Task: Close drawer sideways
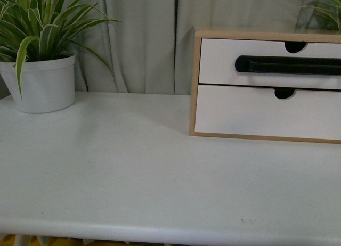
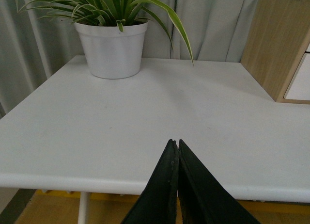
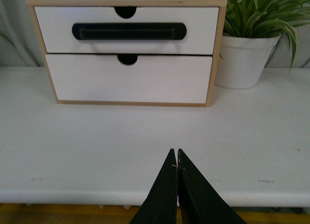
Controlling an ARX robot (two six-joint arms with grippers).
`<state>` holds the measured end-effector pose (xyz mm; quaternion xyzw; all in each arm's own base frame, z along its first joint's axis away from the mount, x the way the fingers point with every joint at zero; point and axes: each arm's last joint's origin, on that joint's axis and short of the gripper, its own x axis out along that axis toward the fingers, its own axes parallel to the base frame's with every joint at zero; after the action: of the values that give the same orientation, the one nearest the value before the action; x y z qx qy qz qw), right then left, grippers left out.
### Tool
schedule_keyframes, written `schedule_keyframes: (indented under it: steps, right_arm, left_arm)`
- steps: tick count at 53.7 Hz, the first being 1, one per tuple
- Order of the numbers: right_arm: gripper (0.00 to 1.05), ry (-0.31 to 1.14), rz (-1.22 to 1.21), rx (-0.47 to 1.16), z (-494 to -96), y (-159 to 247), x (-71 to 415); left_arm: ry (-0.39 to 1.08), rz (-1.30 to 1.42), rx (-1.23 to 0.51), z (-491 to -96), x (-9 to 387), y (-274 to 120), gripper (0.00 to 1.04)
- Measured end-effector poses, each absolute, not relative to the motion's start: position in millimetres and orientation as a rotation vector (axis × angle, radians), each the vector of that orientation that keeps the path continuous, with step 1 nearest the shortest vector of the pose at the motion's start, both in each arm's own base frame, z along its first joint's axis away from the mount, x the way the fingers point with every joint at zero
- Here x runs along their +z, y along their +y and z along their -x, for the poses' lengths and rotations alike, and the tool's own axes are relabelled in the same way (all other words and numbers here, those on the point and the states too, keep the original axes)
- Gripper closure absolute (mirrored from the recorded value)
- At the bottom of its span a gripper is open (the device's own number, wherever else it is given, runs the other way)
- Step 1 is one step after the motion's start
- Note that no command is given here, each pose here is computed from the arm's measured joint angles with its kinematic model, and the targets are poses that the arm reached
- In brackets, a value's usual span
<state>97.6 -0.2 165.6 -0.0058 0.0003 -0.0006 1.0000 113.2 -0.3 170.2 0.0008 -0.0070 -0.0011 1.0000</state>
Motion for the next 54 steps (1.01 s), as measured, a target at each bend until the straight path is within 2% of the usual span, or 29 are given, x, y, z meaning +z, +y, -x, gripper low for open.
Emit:
schedule_keyframes:
  steps: [47,50,54]
  right_arm:
    - [1.04,-0.001,0.012,-0.001,-98,0,165]
    - [1.01,-0.001,0.012,-0.001,-98,0,165]
    - [0.88,-0.001,0.012,-0.001,-98,0,165]
  left_arm:
    - [-0.007,-0.001,-0.002,-97,167,0,1.01]
    - [-0.007,0.001,-0.002,-97,167,0,0.94]
    - [-0.007,0.001,-0.002,-97,167,0,0.83]
